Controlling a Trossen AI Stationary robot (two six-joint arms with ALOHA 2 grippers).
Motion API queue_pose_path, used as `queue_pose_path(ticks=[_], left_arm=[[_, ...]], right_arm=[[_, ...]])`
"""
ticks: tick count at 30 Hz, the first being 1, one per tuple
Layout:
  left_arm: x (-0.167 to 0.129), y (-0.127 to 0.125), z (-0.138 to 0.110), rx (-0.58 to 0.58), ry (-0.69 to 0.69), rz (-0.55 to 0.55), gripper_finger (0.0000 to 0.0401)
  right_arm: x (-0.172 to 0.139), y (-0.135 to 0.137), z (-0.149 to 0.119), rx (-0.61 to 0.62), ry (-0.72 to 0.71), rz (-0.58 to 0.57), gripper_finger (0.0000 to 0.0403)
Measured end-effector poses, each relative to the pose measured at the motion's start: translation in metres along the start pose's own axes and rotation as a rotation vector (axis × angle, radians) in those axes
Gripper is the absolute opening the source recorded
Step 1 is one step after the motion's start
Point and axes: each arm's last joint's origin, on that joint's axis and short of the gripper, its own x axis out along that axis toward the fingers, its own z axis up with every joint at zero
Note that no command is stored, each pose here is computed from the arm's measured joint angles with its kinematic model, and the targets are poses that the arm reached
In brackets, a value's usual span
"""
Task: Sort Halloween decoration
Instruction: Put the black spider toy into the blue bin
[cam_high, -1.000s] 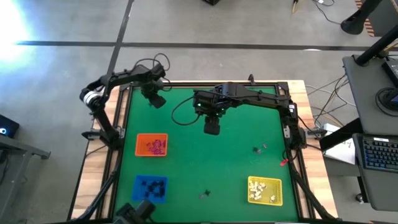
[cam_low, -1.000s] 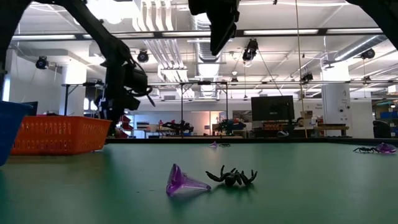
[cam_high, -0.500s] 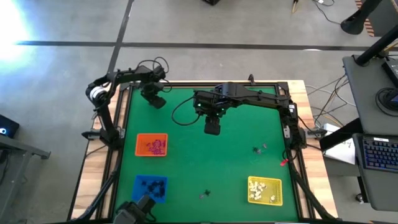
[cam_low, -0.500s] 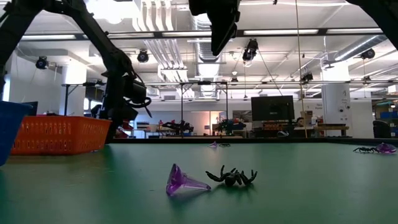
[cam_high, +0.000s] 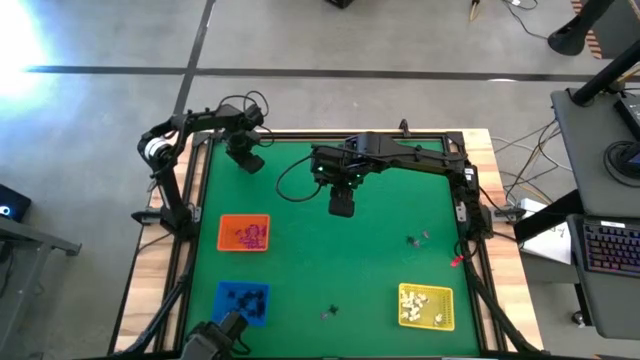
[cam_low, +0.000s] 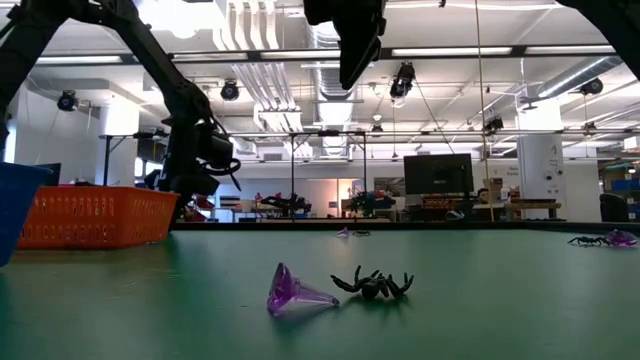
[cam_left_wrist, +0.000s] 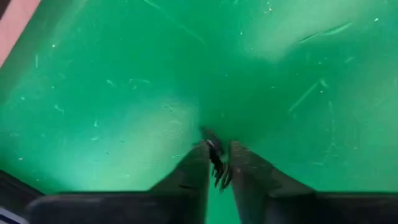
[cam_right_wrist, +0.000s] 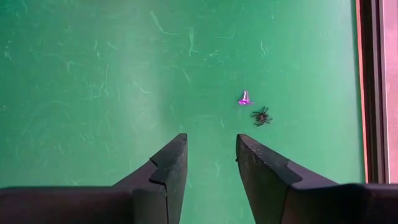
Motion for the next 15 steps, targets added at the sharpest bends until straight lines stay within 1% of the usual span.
queue_pose_path(ticks=[2,3,10,15], left_arm=[[0.001,0.0,0.0,0.009,0.005,0.004,0.0016],[0.001,0.0,0.0,0.011,0.005,0.004,0.0009],[-0.004,0.0,0.0,0.046,0.03,-0.011,0.0002],[-0.024,-0.006,-0.012,0.091,0.102,-0.054,0.0001]], right_arm=[[0.0,0.0,0.0,0.0,0.0,0.0,0.0133],[0.0,0.0,0.0,0.0,0.0,0.0,0.0134],[0.0,0.0,0.0,0.0,-0.001,0.0,0.013],[0.0,0.0,0.0,0.0,0.0,0.0,0.0125]])
